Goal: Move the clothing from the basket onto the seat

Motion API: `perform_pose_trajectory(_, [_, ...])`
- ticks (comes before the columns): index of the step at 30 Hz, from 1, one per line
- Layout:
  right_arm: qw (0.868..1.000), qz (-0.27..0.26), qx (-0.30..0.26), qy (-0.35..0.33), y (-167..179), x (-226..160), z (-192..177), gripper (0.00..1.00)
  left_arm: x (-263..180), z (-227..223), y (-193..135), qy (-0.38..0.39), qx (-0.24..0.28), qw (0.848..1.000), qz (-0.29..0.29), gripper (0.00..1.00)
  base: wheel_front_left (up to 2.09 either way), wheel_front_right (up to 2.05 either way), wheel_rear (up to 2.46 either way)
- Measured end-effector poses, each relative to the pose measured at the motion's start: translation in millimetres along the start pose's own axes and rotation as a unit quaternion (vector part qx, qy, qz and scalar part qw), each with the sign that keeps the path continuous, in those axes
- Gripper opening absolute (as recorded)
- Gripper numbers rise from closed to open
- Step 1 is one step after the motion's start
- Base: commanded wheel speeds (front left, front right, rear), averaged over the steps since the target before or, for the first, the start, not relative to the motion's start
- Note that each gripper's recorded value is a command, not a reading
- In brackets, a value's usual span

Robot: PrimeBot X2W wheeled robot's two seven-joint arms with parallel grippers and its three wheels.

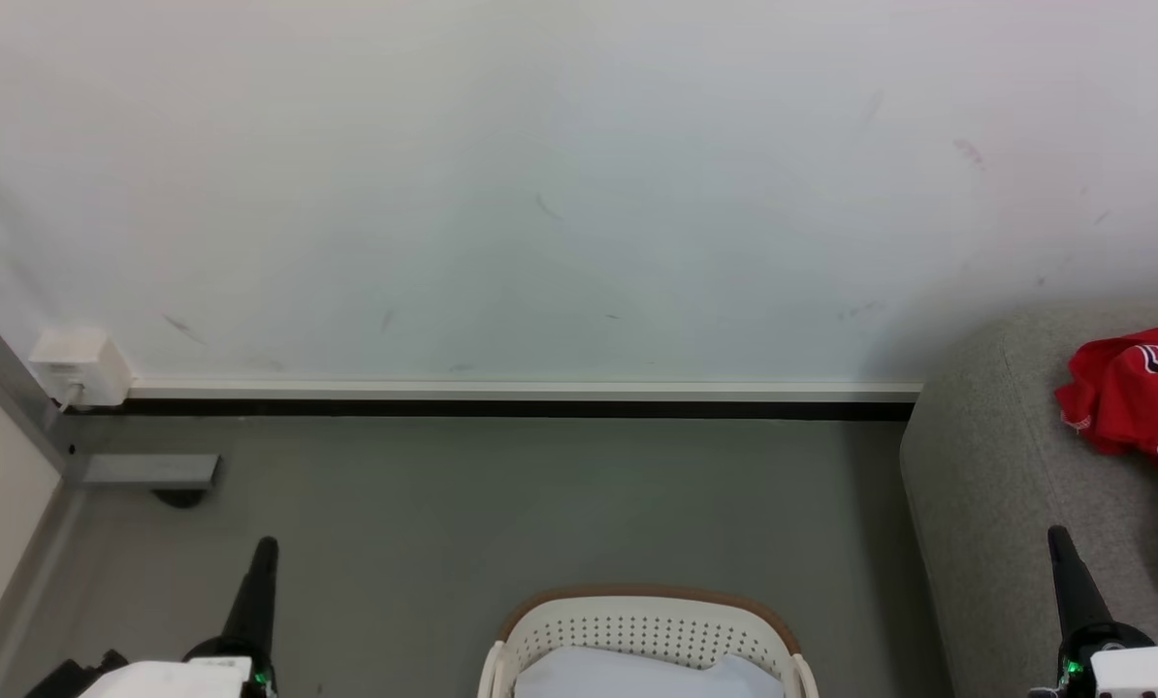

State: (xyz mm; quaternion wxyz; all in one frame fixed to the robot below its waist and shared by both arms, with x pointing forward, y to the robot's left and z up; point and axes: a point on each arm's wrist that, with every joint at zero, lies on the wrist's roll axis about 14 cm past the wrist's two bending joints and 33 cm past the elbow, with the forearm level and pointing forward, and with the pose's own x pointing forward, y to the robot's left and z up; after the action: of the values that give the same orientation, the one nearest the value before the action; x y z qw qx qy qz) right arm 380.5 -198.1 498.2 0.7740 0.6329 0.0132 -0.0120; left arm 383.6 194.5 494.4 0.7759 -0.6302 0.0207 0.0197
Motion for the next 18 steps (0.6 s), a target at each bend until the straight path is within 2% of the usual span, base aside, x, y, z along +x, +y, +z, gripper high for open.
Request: perform_pose_trajectory(18, [0.998,0.007,0.060,-0.001,3.3,4.3,2.2,0.00,2.4,3.8,-5.2,0.001,-0.063,0.998,-0.013,0.00,0.00,0.00,0.00])
